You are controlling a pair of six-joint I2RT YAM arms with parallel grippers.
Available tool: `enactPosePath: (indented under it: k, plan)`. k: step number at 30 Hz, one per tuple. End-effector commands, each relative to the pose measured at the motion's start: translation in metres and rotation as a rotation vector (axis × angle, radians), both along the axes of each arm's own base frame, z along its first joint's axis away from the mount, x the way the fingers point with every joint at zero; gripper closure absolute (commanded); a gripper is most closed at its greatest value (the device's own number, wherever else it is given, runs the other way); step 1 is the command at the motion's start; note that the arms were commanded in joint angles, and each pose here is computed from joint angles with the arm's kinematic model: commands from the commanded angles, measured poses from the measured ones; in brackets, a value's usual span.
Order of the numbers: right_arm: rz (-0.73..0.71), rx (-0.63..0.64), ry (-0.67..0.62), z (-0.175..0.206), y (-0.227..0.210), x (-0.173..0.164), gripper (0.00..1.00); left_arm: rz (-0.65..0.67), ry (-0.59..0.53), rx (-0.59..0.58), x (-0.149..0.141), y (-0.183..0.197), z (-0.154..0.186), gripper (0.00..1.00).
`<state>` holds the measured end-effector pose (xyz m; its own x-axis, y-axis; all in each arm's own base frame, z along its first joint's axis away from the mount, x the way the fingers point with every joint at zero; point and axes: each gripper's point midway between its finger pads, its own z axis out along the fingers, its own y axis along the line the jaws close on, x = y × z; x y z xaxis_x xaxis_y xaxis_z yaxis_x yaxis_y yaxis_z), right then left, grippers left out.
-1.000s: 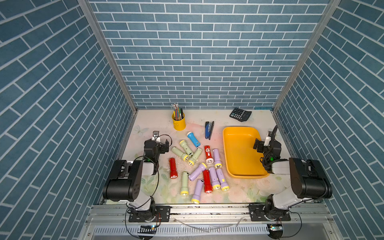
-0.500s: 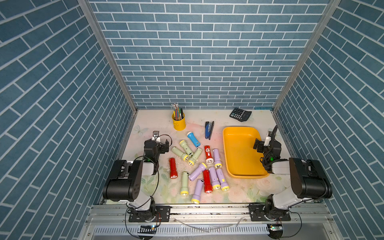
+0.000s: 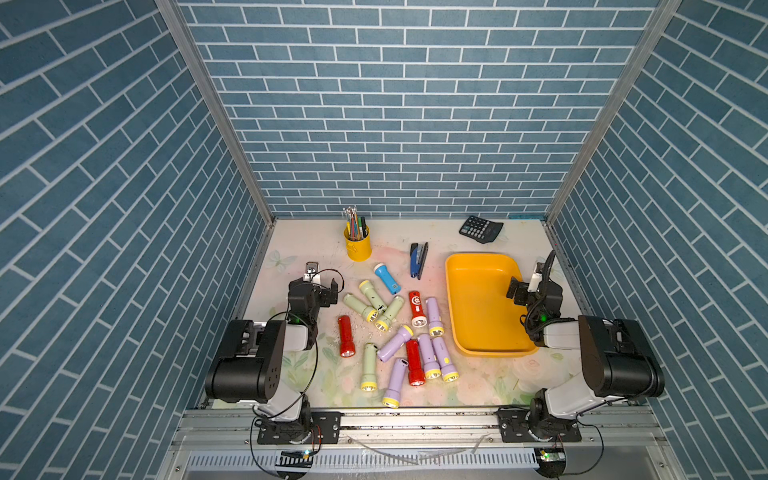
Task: Put the flashlights into the storage boxes
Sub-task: Pick up the flashlight from the center of the board.
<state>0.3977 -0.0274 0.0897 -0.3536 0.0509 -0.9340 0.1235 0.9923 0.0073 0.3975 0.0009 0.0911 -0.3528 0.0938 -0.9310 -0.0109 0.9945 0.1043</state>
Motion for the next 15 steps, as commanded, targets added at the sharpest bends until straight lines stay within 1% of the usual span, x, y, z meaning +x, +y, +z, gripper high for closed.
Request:
enactPosePath:
  k: [1,13,15]
  plan:
    - [0.024,-0.029,0.01,-0.0011,0.0014,-0.0031,0.01,-0.002,-0.006,0.001,-0.0015,0.0012,0.0034,0.0]
    - [0.03,-0.024,0.009,-0.0006,0.0025,-0.0031,0.01,-0.004,-0.005,-0.002,-0.0013,0.0007,0.0031,0.0]
    - [0.029,-0.025,0.014,0.0047,0.0024,-0.0023,0.01,-0.001,-0.005,-0.002,-0.0016,0.0011,0.0029,0.0]
